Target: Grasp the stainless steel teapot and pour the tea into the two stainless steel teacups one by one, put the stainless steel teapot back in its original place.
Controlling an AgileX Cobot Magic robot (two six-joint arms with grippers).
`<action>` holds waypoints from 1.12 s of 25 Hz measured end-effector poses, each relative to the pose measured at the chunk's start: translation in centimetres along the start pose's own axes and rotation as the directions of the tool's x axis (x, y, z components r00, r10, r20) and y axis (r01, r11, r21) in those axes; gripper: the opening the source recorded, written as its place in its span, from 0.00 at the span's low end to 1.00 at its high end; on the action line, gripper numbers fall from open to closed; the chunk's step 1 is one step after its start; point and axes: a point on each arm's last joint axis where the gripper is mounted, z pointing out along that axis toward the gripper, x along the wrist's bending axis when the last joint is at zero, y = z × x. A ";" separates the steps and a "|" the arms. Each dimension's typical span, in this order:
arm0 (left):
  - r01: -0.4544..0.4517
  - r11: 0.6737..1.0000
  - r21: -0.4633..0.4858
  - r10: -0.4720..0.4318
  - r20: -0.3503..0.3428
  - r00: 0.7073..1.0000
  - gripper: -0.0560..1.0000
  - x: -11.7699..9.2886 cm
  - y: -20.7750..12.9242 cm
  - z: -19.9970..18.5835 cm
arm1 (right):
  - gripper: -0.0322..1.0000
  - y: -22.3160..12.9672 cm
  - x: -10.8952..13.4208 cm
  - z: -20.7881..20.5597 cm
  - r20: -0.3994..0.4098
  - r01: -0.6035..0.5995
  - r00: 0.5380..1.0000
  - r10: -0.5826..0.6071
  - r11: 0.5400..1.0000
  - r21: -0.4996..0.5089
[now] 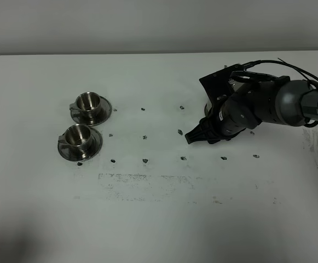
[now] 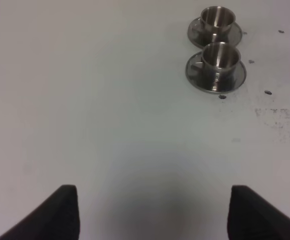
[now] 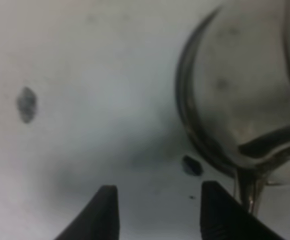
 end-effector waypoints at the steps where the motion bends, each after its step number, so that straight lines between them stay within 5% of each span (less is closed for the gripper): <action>1: 0.000 1.000 0.000 0.000 0.000 1.000 0.63 0.0 0.0 0.0 | 0.41 0.0 -0.1 0.0 0.010 -0.003 1.000 0.003 1.000 0.004; 14: 0.000 1.000 0.000 0.000 0.000 1.000 0.63 0.0 0.0 0.0 | 0.41 -0.5 -0.5 -0.7 0.081 -0.009 0.997 0.004 0.998 0.067; 21: 0.000 1.000 0.000 0.000 0.000 1.000 0.63 0.0 0.0 0.0 | 0.41 0.9 0.8 -6.9 0.020 0.003 1.000 -0.003 1.000 0.000; 28: 0.000 1.000 0.000 0.000 0.000 1.000 0.63 0.0 0.0 0.0 | 0.41 3.1 -0.7 -12.1 -0.024 -0.057 0.998 0.056 0.997 -0.044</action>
